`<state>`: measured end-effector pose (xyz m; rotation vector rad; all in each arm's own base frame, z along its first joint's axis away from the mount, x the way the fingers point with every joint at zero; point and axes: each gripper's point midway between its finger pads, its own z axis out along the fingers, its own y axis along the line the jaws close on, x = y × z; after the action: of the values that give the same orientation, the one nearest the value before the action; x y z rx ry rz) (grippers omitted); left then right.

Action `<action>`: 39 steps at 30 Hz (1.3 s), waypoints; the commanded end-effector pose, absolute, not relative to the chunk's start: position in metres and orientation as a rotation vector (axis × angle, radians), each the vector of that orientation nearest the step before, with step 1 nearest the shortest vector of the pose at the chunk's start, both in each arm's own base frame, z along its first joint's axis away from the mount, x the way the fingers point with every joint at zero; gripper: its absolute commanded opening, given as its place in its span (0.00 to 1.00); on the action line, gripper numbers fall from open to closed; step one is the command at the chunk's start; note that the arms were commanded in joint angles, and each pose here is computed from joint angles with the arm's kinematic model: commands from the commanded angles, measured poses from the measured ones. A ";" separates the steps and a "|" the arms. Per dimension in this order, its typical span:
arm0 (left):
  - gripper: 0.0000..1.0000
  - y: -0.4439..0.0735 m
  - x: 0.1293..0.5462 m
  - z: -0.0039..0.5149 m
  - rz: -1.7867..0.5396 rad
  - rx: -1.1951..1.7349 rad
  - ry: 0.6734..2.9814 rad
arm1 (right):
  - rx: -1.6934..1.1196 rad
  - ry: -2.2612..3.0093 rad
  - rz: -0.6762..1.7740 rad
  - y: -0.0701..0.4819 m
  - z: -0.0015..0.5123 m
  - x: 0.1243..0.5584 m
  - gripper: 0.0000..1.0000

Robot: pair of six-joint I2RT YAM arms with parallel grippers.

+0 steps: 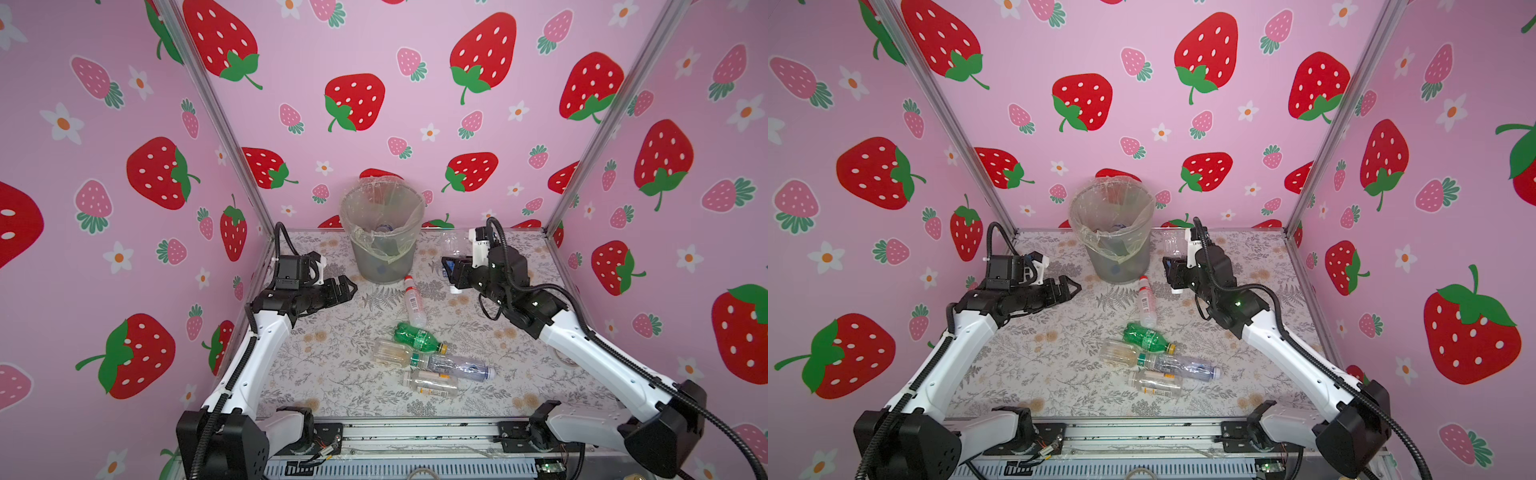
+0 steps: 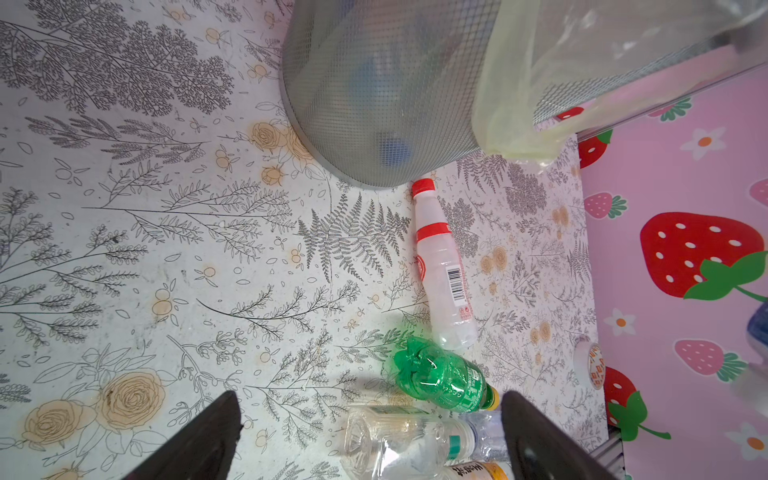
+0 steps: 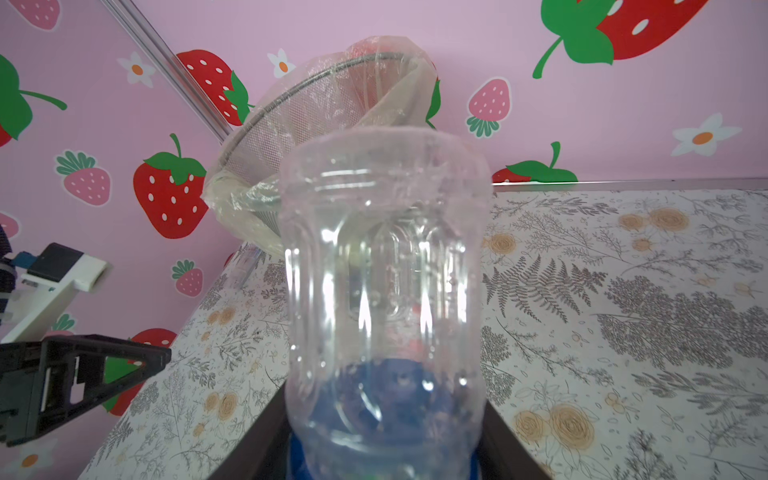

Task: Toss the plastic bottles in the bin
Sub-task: 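Carry the blue-labelled bottle with the right gripper over the wastebasket, then open the right gripper over the wastebasket to drop the bottle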

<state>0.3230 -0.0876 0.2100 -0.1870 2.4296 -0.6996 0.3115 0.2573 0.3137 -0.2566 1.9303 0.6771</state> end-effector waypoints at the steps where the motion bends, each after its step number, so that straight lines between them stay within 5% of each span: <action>1: 0.99 -0.086 0.324 0.214 -0.718 -0.194 2.409 | -0.236 1.853 0.693 0.250 0.330 0.303 0.54; 11: 0.99 -0.085 0.323 0.214 -0.721 -0.203 2.407 | -0.292 1.795 0.714 0.283 0.364 0.319 0.54; 19: 0.99 -0.082 0.323 0.217 -0.717 -0.211 2.399 | -0.349 1.682 0.718 0.360 0.433 0.389 0.56; 22: 0.99 -0.081 0.324 0.217 -0.729 -0.223 2.394 | -0.372 1.671 0.679 0.395 0.446 0.429 0.72; 25: 0.99 -0.080 0.324 0.217 -0.737 -0.229 2.392 | -0.374 1.674 0.662 0.419 0.453 0.458 0.99; 39: 0.99 -0.074 0.325 0.224 -0.765 -0.255 2.358 | -0.325 1.665 0.682 0.379 0.463 0.421 0.99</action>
<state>0.3258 -0.0730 0.2199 -0.2587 2.3759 -0.7339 0.4378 0.3953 0.4168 -0.3544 1.7628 0.6473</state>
